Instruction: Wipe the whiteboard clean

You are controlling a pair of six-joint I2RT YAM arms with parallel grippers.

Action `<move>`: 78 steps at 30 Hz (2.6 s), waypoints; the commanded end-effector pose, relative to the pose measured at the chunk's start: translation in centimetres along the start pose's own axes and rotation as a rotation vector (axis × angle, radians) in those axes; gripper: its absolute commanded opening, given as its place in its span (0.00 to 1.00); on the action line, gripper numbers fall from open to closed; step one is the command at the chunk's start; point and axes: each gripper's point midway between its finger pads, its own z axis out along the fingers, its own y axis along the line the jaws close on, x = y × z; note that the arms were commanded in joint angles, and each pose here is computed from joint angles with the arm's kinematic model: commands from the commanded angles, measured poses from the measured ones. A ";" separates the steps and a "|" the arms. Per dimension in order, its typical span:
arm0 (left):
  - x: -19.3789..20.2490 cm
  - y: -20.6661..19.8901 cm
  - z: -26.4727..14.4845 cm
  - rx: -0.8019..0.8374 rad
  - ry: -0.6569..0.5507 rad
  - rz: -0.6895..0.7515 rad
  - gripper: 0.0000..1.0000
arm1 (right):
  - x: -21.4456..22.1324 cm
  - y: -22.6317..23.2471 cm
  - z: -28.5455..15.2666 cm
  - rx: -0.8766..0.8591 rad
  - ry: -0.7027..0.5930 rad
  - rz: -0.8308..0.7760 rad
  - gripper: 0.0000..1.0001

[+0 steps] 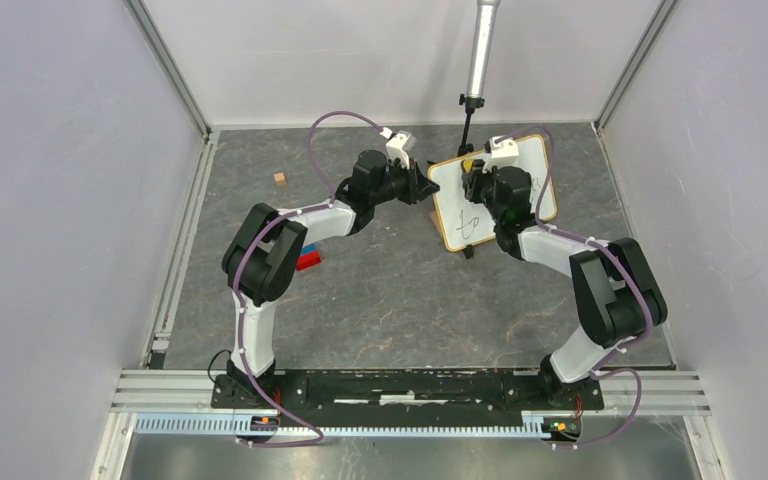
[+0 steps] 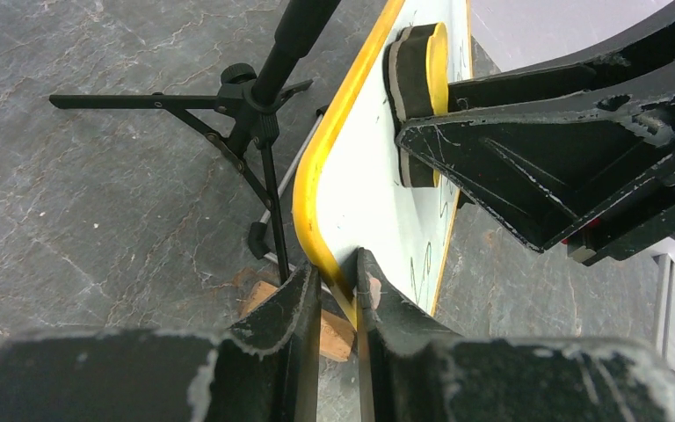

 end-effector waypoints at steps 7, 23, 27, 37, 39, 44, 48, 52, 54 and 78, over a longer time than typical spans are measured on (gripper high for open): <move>0.1 -0.2 0.0 -0.008 0.029 0.095 0.02 | 2.1 -3.4 0.0 0.034 0.037 0.124 0.27; 0.9 -1.8 1.8 0.116 -0.024 -0.138 0.58 | 0.8 -3.3 -1.5 -0.021 0.006 0.104 0.50; 1.3 -1.9 2.1 0.138 -0.003 -0.160 0.50 | 0.2 -3.8 -2.0 0.001 -0.004 0.075 0.60; 3.1 -1.2 0.6 0.192 0.170 -0.204 0.03 | -1.1 -4.4 -2.2 0.039 -0.019 0.016 0.64; 3.5 -1.4 0.5 0.229 0.235 -0.222 0.02 | -1.4 -4.5 -2.0 0.043 -0.021 0.003 0.62; 4.5 -0.9 -0.2 0.243 0.301 -0.291 0.02 | -1.5 -4.6 -1.9 0.051 -0.021 0.000 0.64; 5.3 -0.7 -0.5 0.219 0.273 -0.326 0.02 | -1.6 -4.1 -1.5 0.028 -0.023 0.015 0.66; 4.9 -0.6 -0.6 0.185 0.194 -0.302 0.02 | -1.8 -4.0 -1.5 0.029 -0.029 0.028 0.70; 5.3 -0.4 -0.5 0.164 0.173 -0.295 0.02 | -2.0 -3.8 -1.4 0.025 -0.034 0.034 0.70; 7.6 1.2 -0.3 0.080 0.300 -0.276 0.02 | -2.3 1.9 1.6 -0.070 -0.031 -0.079 0.42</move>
